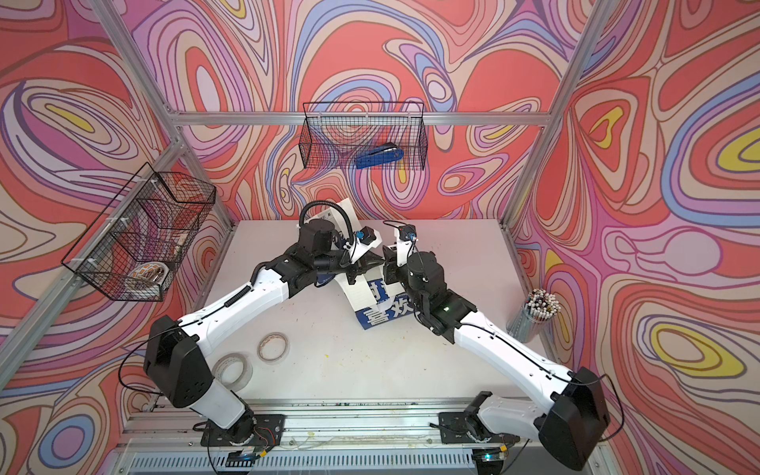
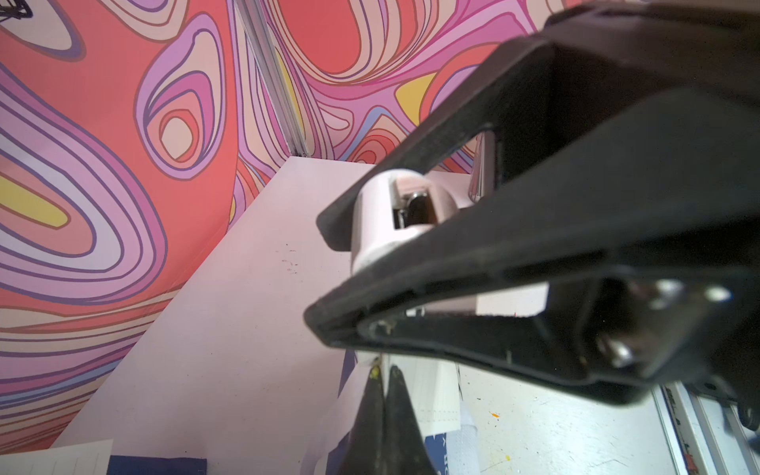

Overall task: Staple the receipts to the bags
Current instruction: Staple the receipt to the takeout bag.

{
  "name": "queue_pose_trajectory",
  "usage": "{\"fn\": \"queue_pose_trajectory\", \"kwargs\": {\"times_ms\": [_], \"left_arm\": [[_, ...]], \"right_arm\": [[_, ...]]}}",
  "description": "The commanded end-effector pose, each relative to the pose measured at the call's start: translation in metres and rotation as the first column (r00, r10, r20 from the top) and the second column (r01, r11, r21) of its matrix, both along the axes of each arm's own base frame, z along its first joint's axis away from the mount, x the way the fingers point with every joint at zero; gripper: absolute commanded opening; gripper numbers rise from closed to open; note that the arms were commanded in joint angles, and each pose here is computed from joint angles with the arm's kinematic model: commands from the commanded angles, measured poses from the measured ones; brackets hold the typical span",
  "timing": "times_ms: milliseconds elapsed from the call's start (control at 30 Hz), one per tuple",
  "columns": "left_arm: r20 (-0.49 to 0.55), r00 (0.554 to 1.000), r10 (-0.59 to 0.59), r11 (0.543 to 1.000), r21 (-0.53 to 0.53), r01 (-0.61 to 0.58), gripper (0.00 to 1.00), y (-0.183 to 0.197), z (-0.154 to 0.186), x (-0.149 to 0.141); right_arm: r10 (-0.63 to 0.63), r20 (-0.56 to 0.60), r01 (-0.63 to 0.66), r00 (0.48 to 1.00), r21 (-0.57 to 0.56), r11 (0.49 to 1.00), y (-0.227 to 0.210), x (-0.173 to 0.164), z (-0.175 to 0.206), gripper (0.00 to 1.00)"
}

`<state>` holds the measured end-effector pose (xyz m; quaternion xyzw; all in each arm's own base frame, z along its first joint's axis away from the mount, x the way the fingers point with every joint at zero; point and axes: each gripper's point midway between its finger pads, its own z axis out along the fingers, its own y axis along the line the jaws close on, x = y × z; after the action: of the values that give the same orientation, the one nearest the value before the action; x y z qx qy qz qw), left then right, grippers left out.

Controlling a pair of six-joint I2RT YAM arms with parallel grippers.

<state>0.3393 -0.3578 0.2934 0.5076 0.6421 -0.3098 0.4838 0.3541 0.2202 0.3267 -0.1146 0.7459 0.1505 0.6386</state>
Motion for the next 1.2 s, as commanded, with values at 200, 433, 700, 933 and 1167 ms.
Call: {"fn": "queue_pose_trajectory", "kwargs": {"times_ms": [200,433,700,933,1167], "left_arm": [[0.089,0.996,-0.029,0.997,-0.067,0.035,0.00,-0.003,0.036,-0.002],[0.099,0.994,-0.043,0.997,-0.062,0.049,0.00,-0.004,0.037,-0.003],[0.104,0.993,-0.046,0.997,-0.060,0.052,0.00,-0.004,0.037,-0.004],[0.123,0.991,-0.059,0.997,-0.052,0.066,0.00,-0.002,0.038,-0.008],[0.147,0.983,-0.109,0.993,-0.033,0.115,0.00,0.001,0.038,-0.020]], "right_arm": [[0.032,0.001,-0.032,0.999,-0.090,0.995,0.007,0.003,-0.009,0.31],[0.042,-0.021,-0.044,0.999,-0.128,0.991,0.008,0.003,-0.004,0.52],[0.039,0.012,-0.037,0.999,-0.115,0.993,-0.002,-0.009,0.007,0.62],[0.061,0.111,-0.038,0.992,-0.201,0.979,-0.019,-0.029,0.033,0.78],[0.510,0.075,-0.404,0.857,-0.516,0.756,-0.013,-0.072,0.030,0.93]]}}
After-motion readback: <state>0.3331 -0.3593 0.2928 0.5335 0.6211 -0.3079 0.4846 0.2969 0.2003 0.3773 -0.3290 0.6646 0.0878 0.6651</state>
